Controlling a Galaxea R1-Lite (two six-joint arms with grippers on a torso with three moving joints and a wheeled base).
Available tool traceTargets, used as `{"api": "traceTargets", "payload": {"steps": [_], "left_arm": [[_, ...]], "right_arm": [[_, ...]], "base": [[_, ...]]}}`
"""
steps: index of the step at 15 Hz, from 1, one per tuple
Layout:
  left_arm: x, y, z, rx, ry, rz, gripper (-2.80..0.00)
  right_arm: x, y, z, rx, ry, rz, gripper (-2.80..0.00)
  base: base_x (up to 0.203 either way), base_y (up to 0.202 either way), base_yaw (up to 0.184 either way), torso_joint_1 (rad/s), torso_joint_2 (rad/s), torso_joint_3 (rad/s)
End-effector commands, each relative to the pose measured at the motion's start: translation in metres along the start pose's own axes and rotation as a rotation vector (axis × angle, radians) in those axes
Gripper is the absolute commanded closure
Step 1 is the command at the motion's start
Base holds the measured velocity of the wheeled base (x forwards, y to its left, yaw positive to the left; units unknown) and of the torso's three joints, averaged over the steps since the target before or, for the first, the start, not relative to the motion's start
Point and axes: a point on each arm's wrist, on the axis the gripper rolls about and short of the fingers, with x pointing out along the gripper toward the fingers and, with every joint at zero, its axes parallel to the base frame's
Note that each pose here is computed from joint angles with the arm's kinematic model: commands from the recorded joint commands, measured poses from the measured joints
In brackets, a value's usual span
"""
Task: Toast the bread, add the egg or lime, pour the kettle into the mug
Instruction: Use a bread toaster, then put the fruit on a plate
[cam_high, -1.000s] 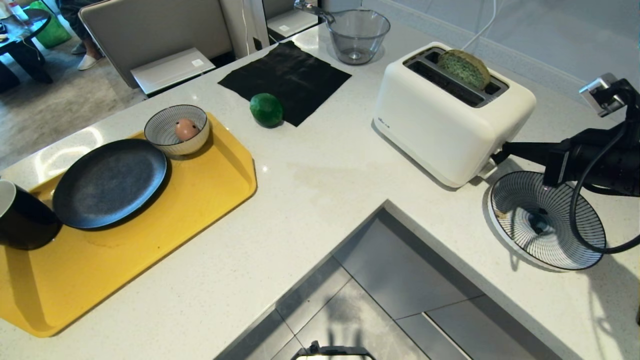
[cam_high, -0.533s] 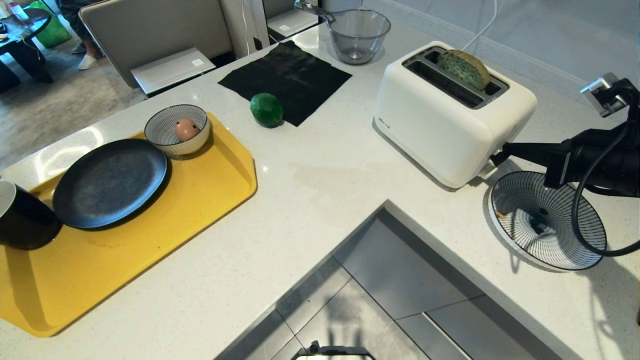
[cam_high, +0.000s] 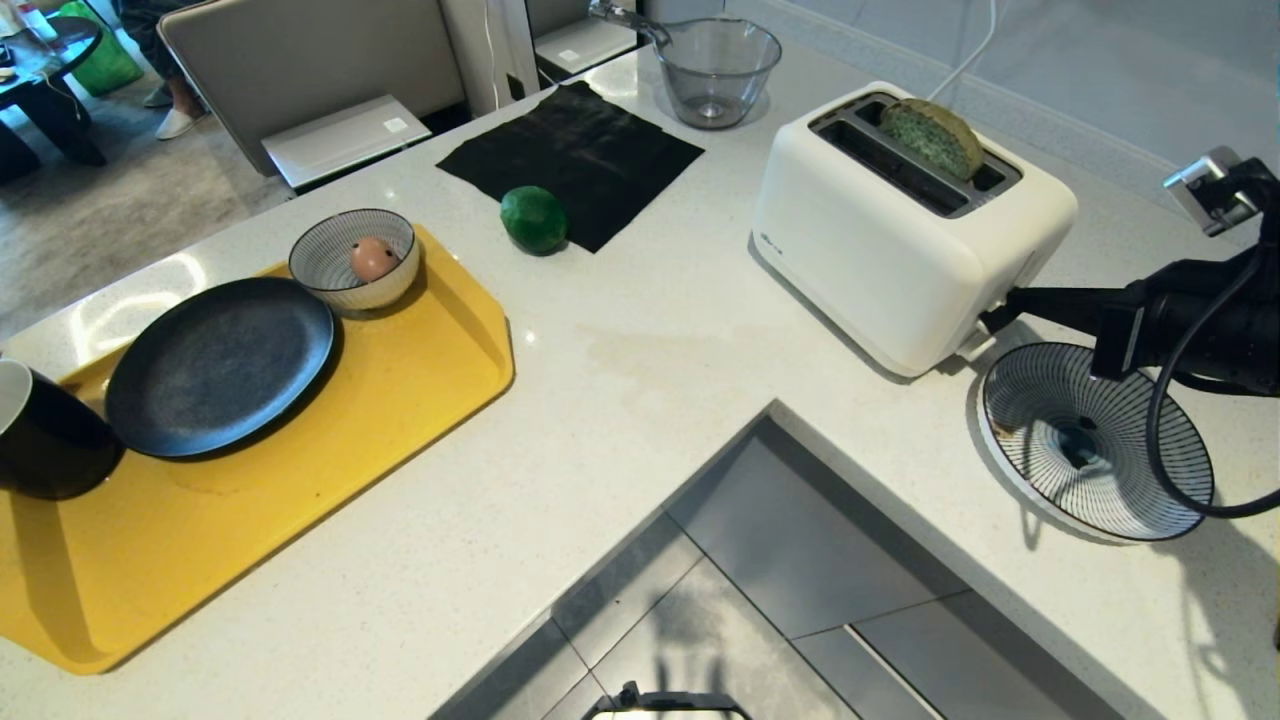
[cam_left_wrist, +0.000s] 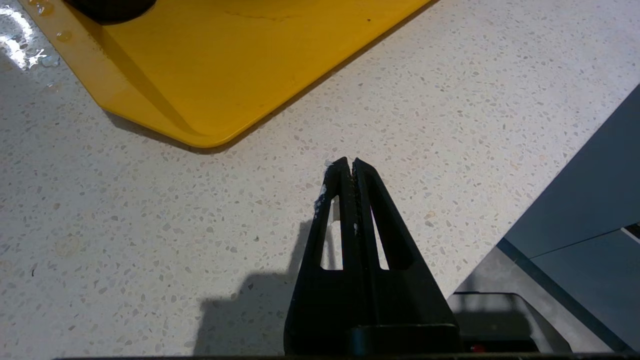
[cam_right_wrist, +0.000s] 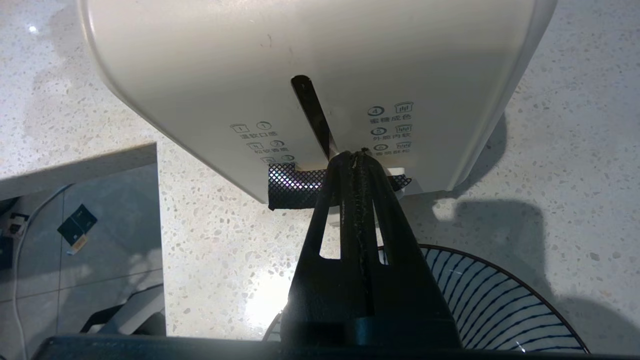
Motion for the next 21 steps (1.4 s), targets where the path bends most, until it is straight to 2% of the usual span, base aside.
{"api": "traceTargets", "payload": {"steps": [1,12,16,21], "left_arm": [[0.001,0.000,-0.005,-0.001,0.015,0.002,0.00],[0.001,0.000,-0.005,-0.001,0.015,0.002,0.00],[0.001,0.000,-0.005,-0.001,0.015,0.001,0.00],[0.001,0.000,-0.005,-0.001,0.015,0.001,0.00]], "right_arm": [[-0.001,0.000,0.003,-0.006,-0.010,0.001,0.00],[-0.015,0.002,0.027,-0.045,-0.086,-0.020,0.00],[-0.039,0.011,0.043,-0.062,-0.151,-0.048,0.00],[-0.091,0.020,0.059,-0.111,-0.223,-0.148,0.00]], "base": [[0.000,0.000,0.000,0.000,0.00,0.000],[0.000,0.000,0.000,0.000,0.00,0.000],[0.000,0.000,0.000,0.000,0.00,0.000],[0.000,0.000,0.000,0.000,0.00,0.000]]}}
